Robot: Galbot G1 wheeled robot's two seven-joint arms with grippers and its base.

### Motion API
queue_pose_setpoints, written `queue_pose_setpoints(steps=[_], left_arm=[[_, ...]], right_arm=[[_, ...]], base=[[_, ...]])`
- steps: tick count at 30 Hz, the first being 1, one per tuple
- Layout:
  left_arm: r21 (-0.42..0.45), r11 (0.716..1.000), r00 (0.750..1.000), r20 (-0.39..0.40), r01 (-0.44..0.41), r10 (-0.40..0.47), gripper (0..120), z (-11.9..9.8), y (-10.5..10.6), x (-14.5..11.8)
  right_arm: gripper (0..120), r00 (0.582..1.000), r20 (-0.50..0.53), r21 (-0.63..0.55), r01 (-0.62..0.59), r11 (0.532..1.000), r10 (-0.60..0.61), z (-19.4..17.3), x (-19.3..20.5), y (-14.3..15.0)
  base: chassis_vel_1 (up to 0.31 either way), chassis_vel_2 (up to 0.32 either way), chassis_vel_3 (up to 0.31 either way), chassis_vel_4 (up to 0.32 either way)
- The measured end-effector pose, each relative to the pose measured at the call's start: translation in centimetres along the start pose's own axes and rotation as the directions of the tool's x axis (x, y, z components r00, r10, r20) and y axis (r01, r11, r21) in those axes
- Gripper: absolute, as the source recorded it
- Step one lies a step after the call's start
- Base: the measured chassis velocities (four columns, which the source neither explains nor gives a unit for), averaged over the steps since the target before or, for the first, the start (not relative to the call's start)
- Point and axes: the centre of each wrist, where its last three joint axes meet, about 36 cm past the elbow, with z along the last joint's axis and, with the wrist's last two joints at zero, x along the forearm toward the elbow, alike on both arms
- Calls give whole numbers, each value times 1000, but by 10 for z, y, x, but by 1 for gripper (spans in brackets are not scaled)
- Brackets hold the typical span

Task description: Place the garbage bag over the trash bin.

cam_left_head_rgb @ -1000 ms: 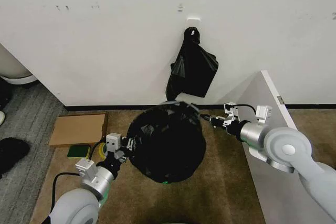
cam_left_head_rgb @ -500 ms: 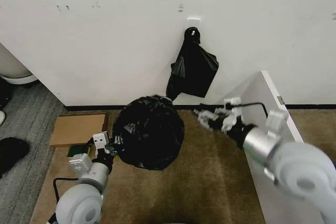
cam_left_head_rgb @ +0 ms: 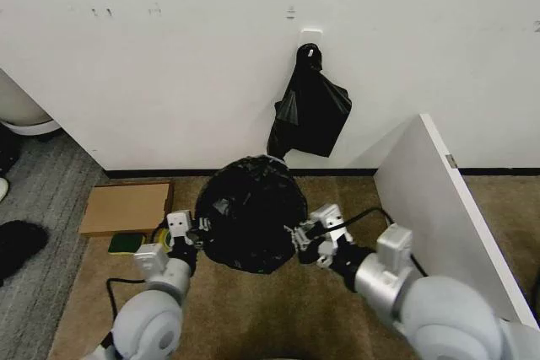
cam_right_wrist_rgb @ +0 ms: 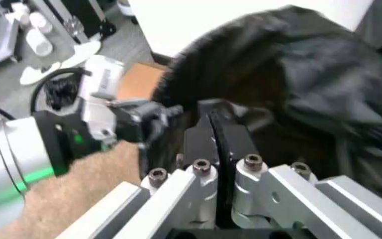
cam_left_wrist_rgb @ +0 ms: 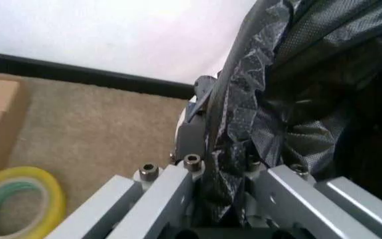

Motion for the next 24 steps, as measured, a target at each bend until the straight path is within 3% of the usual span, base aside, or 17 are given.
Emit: queue_pose_setpoints(steps=[7,14,24], left_arm=[[-9,1000,1000,4,-9,9,0,8,-26,-23],[-53,998,1000,22,-18,19,0,11,-34,-25],[-81,996,998,28,-45,48,0,19,-40,-18]], right_arm=[[0,992,-80,99,-90,991,98,24,-33,9],[0,954,-158,176,-227,958,255,44,-79,14],[0,923,-199,222,-286,932,330,62,-129,25]], base=[[0,0,0,0],[0,0,0,0],[0,0,0,0]])
